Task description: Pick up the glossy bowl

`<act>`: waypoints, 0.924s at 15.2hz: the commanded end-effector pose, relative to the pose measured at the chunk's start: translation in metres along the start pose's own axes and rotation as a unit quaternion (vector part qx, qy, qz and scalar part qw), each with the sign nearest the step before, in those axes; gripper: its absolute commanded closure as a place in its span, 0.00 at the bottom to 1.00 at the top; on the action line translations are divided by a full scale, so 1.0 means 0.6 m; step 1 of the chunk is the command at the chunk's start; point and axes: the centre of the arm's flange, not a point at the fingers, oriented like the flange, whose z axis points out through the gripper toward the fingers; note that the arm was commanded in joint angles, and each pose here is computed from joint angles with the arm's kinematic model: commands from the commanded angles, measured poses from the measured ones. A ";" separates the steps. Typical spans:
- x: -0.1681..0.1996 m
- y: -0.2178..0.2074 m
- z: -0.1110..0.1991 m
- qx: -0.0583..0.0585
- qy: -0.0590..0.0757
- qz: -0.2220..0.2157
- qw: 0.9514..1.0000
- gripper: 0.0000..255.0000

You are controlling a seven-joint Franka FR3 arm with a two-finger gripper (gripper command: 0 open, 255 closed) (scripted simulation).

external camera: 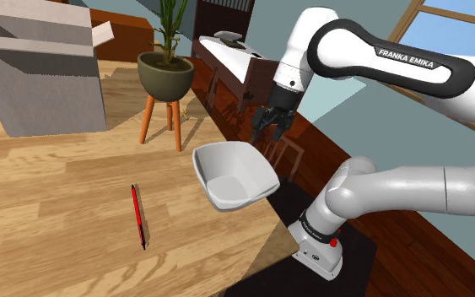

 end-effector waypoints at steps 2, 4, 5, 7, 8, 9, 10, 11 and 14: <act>-0.002 -0.001 0.026 0.005 -0.002 0.010 1.000 0.00; 0.000 0.002 0.043 0.005 -0.002 0.010 1.000 0.00; 0.001 0.004 0.052 0.005 -0.002 0.010 1.000 0.00; 0.004 0.008 0.074 0.005 -0.002 0.010 1.000 0.00; 0.004 0.008 0.074 0.005 -0.002 0.010 1.000 0.00; 0.004 0.008 0.074 0.005 -0.002 0.010 1.000 0.00; 0.006 0.007 0.075 0.005 -0.002 0.010 1.000 1.00; 0.006 0.007 0.076 0.005 -0.002 0.010 1.000 1.00; 0.006 0.007 0.076 0.005 -0.002 0.010 1.000 1.00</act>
